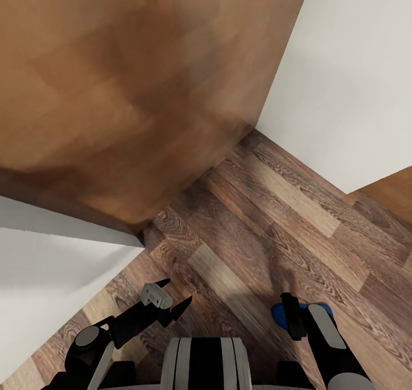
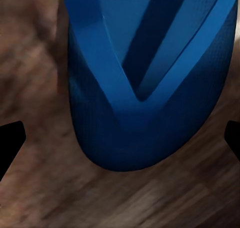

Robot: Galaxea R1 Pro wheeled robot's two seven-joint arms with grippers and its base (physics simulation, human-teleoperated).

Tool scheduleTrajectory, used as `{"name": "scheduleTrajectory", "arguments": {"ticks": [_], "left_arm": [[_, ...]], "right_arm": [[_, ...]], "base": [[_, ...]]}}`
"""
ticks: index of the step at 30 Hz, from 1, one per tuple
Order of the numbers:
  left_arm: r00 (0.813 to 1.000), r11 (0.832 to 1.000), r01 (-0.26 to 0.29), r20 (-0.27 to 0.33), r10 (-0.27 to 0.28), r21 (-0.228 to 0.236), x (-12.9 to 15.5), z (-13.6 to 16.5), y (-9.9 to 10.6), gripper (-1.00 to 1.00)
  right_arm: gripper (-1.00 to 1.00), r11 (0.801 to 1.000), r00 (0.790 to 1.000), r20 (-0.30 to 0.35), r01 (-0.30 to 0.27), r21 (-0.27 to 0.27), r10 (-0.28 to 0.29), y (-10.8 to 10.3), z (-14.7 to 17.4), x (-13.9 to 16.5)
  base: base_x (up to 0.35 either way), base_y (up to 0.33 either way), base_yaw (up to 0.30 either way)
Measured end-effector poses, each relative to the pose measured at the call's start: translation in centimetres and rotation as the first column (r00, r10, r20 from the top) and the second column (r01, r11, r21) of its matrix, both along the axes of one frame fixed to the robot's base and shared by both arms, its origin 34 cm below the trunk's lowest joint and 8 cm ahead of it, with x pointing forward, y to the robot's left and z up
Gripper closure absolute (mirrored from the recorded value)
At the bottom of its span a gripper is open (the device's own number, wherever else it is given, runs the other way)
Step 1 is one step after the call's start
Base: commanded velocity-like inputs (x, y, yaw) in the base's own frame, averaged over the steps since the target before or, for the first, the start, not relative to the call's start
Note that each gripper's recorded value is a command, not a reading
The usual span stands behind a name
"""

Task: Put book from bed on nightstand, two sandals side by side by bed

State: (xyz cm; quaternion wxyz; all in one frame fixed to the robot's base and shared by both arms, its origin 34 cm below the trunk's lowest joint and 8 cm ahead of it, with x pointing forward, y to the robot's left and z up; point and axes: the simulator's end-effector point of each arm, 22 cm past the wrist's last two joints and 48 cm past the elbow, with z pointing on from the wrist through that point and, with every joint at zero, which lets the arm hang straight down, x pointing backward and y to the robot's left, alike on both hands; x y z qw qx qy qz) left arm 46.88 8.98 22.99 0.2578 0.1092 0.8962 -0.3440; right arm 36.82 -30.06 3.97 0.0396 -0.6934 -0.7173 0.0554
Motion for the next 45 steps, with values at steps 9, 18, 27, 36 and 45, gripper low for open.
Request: {"name": "scheduleTrajectory", "arguments": {"ticks": [9,18,27,36,45], "left_arm": [[1.000,1.000,0.000,0.000,0.000,0.001,0.00,0.00,0.00,-1.00],[1.000,1.000,0.000,0.000,0.000,0.002,-0.02,-0.05,0.02,-1.00],[1.000,1.000,0.000,0.000,0.000,0.002,-0.02,-0.03,-0.09,-1.00],[1.000,1.000,0.000,0.000,0.000,0.002,-0.02,-0.05,-0.10,-1.00],[1.000,1.000,0.000,-0.001,0.000,0.001,-0.05,-0.05,-0.13,-1.00]], "right_arm": [[-1.00,1.000,1.000,0.000,0.000,0.000,0.000,-0.02,0.02,0.00],[-1.00,1.000,1.000,0.000,0.000,0.000,0.000,-0.01,0.00,-0.01],[-1.00,1.000,1.000,0.000,0.000,0.000,0.000,0.02,0.02,0.01],[-1.00,1.000,1.000,0.001,0.000,-0.001,0.000,-0.04,0.01,0.03],[-1.00,1.000,1.000,0.001,0.000,-0.001,0.000,-0.04,0.02,0.04]], "base": [[0.056,-0.003,0.000],[0.035,-0.004,0.000],[0.070,-0.065,0.000],[0.035,-0.033,0.000],[0.001,-0.001,0.000]]}}
